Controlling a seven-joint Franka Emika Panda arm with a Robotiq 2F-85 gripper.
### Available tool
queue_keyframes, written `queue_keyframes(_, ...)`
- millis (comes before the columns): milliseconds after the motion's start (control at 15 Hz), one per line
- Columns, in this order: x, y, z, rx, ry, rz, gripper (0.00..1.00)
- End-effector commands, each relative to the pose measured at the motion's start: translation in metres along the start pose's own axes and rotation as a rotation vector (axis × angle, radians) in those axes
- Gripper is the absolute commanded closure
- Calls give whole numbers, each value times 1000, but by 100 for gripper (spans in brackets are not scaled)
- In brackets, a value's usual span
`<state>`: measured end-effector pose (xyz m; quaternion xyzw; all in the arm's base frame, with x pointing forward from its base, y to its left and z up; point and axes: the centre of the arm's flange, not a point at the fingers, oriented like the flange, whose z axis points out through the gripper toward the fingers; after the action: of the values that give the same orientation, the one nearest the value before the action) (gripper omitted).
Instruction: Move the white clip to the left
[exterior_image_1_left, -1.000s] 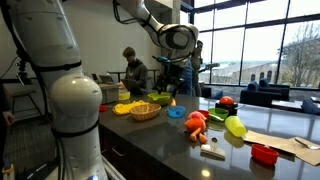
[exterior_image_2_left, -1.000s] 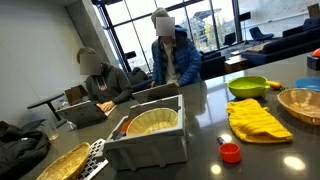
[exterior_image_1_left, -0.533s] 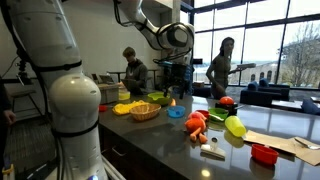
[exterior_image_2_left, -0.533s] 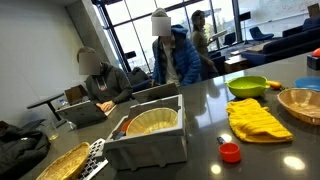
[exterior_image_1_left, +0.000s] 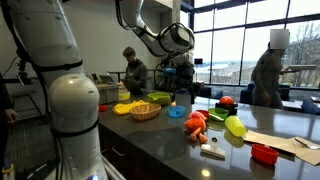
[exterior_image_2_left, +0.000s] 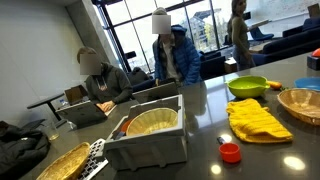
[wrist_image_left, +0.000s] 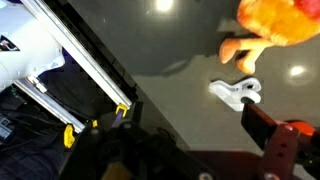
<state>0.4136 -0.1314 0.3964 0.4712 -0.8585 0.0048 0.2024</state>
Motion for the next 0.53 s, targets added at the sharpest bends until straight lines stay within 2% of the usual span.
queue_keyframes(0, 22, -5, 18, -41, 81, 71, 0)
queue_keyframes(467, 20, -24, 73, -174, 102, 76, 0)
